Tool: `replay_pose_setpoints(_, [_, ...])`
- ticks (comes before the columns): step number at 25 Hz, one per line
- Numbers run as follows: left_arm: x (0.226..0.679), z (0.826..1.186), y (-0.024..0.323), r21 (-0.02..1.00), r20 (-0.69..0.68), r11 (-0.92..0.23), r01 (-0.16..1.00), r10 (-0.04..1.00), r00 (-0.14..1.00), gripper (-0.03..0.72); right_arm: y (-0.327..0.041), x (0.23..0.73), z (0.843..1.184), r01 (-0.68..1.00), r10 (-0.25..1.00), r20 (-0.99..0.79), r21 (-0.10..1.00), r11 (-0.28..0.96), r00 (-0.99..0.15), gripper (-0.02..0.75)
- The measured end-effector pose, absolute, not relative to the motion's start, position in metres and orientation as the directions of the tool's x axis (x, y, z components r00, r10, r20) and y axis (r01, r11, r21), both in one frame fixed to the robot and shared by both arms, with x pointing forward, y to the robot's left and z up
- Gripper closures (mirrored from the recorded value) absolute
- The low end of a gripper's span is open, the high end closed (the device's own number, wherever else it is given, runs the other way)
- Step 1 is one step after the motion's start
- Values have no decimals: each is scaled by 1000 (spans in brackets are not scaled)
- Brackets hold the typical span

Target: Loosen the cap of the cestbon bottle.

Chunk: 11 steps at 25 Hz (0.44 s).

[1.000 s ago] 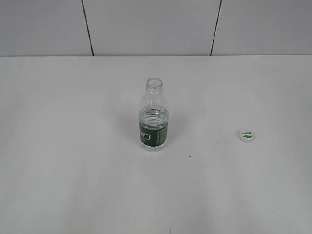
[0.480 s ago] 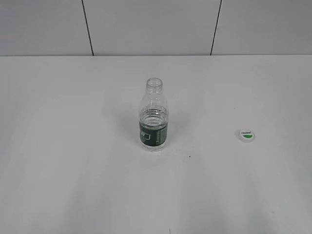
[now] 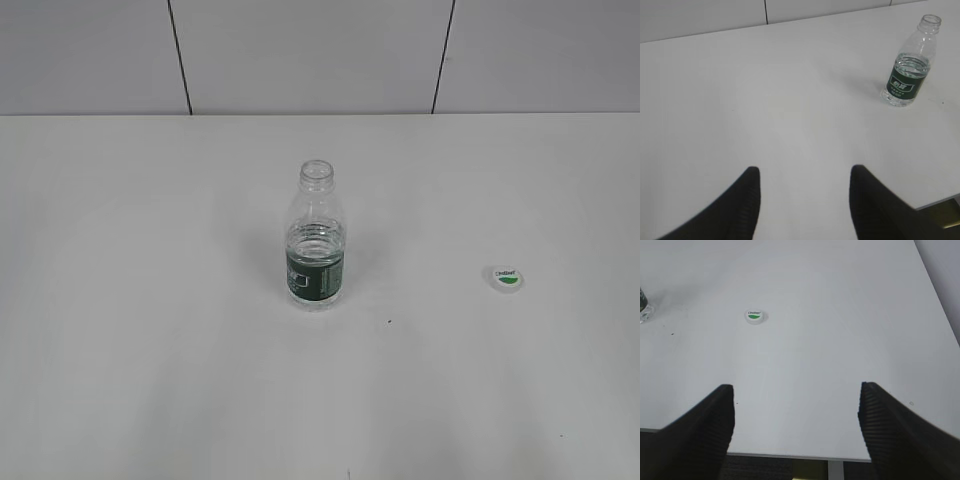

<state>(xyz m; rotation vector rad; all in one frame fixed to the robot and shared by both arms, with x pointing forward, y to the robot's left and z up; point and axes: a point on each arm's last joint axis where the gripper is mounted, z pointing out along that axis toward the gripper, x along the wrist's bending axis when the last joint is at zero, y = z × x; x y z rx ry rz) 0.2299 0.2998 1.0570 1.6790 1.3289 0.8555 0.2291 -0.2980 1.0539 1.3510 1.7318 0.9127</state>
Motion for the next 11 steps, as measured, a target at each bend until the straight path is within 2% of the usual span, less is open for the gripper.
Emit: replay_pose_setpoints(11, [230, 1057, 300, 897, 22, -115, 426, 976, 216, 329, -298, 229, 1054, 445, 978, -128, 875, 190, -167, 148])
